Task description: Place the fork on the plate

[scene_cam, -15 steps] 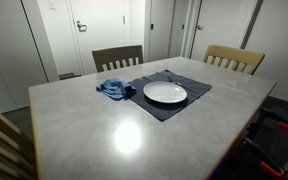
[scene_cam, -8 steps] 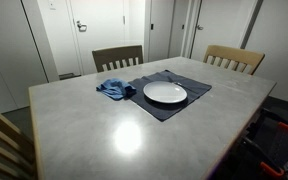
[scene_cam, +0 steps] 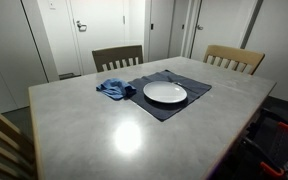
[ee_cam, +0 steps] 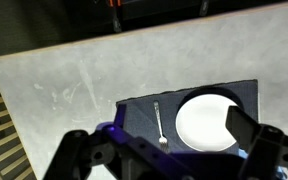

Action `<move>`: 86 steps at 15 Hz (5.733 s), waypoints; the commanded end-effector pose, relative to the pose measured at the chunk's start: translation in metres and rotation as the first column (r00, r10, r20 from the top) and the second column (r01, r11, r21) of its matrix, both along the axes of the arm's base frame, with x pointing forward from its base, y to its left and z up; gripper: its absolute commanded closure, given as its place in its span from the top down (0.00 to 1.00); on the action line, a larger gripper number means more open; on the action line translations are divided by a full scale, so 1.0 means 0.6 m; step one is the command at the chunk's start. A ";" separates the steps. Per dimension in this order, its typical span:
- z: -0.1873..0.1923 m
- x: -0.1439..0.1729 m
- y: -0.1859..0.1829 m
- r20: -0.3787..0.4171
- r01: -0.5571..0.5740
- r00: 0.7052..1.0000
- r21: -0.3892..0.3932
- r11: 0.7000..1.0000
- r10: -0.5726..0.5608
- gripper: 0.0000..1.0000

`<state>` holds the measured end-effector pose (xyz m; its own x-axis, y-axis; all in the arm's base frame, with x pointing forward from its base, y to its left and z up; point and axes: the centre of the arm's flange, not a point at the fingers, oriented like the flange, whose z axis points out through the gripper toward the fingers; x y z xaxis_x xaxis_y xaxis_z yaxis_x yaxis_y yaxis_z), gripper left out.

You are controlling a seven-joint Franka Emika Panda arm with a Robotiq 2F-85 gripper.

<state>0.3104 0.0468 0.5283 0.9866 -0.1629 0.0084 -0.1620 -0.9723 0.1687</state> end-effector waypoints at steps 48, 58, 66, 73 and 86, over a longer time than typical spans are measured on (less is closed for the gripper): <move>-0.343 0.423 -0.146 -0.026 -0.093 0.994 0.230 0.969 0.102 1.00; -0.420 0.440 -0.148 -0.074 -0.131 0.986 0.187 0.974 0.147 1.00; -0.445 0.453 -0.166 -0.175 -0.137 0.967 0.247 0.959 0.183 1.00; -0.496 0.483 -0.219 -0.243 -0.128 0.943 0.373 0.919 0.229 1.00; -0.595 0.490 -0.218 -0.163 -0.022 0.983 0.379 0.925 0.090 1.00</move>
<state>0.6051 -0.0790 0.1816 0.9618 -0.0450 -0.2701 -0.1001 -0.9759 -0.1940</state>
